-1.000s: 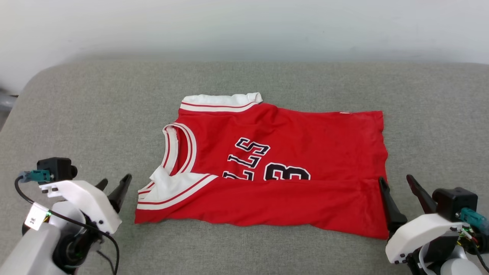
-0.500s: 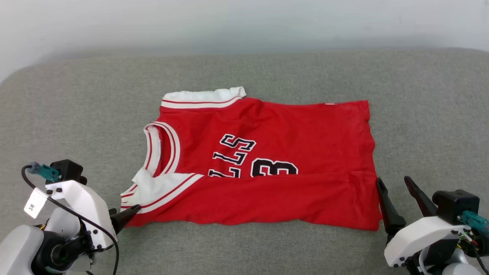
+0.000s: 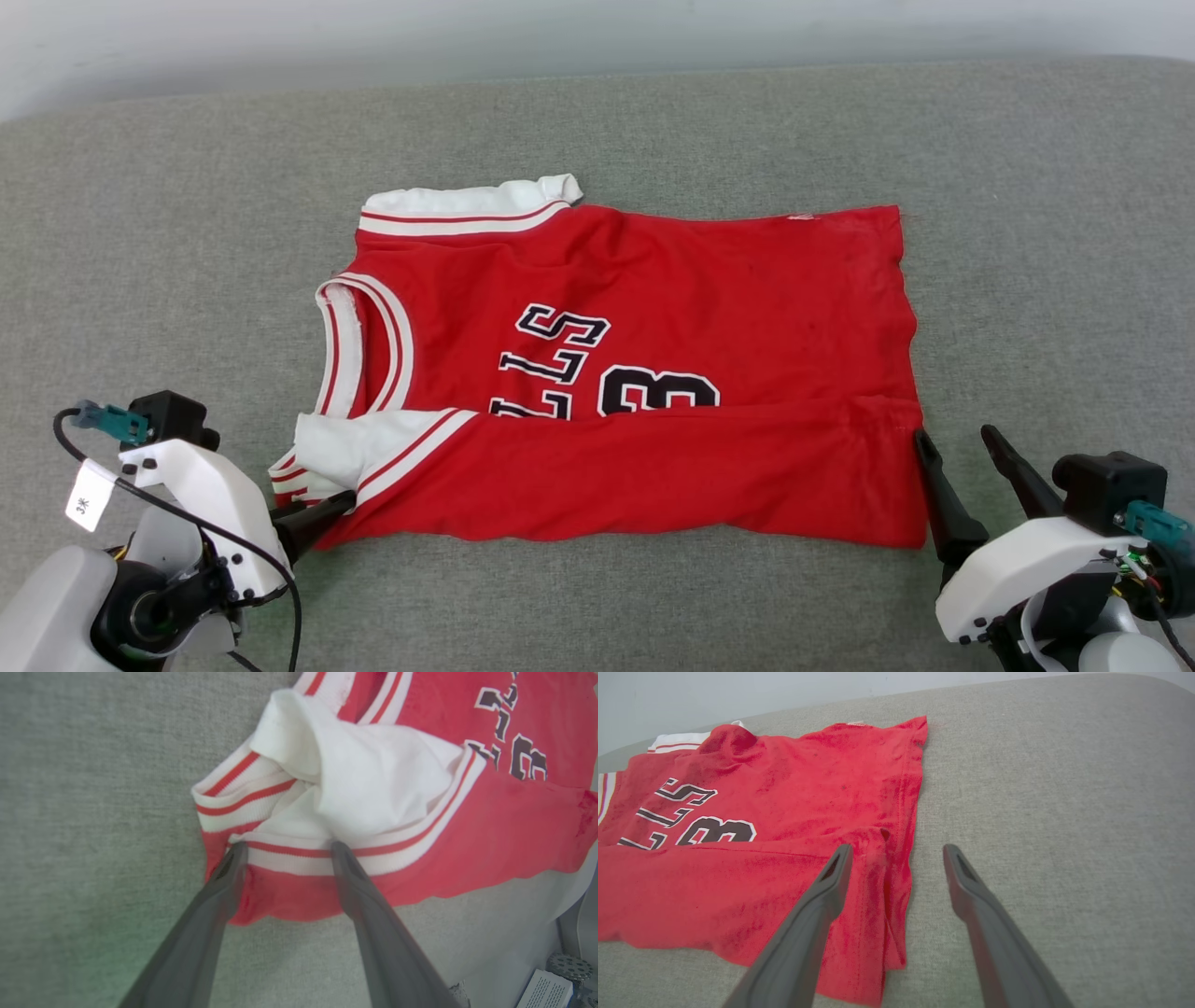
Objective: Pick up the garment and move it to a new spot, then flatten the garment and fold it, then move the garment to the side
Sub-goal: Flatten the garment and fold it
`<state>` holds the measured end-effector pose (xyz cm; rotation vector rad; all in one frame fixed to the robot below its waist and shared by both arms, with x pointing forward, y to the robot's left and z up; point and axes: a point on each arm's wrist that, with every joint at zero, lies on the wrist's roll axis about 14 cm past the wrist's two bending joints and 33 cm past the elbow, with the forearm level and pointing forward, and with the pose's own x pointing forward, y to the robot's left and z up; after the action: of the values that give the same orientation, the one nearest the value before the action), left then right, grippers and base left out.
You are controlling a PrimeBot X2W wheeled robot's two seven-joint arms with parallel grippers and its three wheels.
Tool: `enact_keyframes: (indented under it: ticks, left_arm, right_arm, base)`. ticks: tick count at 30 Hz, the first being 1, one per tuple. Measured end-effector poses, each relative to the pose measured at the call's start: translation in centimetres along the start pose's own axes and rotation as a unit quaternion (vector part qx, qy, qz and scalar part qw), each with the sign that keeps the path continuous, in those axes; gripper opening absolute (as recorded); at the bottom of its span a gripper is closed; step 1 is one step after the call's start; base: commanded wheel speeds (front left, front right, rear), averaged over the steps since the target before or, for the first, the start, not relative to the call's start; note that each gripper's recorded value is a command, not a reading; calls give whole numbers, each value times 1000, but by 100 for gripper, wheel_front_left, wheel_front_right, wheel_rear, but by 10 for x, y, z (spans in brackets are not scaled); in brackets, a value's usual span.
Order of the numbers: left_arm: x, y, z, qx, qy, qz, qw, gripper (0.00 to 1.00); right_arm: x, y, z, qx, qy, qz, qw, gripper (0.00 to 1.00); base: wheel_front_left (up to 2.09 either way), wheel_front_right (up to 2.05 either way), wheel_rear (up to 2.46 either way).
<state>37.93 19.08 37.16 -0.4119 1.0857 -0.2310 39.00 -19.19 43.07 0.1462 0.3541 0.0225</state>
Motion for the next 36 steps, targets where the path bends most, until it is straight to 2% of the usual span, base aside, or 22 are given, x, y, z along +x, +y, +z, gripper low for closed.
enact_keyframes:
  ticks: [1, 2, 7, 14, 19, 23, 31, 33, 34, 36]
  left_arm:
    - [1, 0, 0, -1, 0, -2, 1000, 2]
    - [1, 0, 0, -2, -1, -3, 1000, 0]
    - [2, -4, -2, -3, -14, -16, 1000, 0]
    - [-11, -2, 10, 11, -66, -17, 998, 0]
    - [-22, -1, 27, 27, -101, -12, 994, 0]
    - [-29, -2, 42, 40, -120, -8, 992, 0]
    - [-26, 3, 41, 37, -111, 1, 993, 0]
    - [-24, 3, 38, 33, -107, 2, 994, 0]
    - [-23, 4, 37, 31, -106, 2, 994, 0]
    - [-23, 4, 35, 29, -105, 3, 994, 0]
  right_arm:
    - [1, 1, -1, 2, 4, 1, 1000, 100]
    - [1, 1, -2, 4, 9, 2, 1000, 100]
    - [1, 4, -8, 19, 46, 8, 999, 100]
    - [-11, 0, -26, 1, 142, 23, 990, 100]
    - [-10, -4, -28, -6, 181, 25, 983, 100]
    - [-2, 1, -38, -12, 224, 36, 974, 100]
    - [11, 16, -71, -14, 305, 62, 950, 100]
    - [11, 18, -77, -13, 322, 66, 944, 38]
    - [12, 20, -78, -9, 324, 68, 943, 0]
    - [13, 24, -78, -4, 326, 74, 943, 0]
  base:
    - [0, 0, 0]
    - [0, 0, 0]
    - [0, 0, 0]
    - [0, 0, 0]
    - [0, 0, 0]
    - [0, 0, 0]
    - [0, 0, 0]
    - [0, 0, 0]
    - [0, 0, 0]
    - [0, 0, 0]
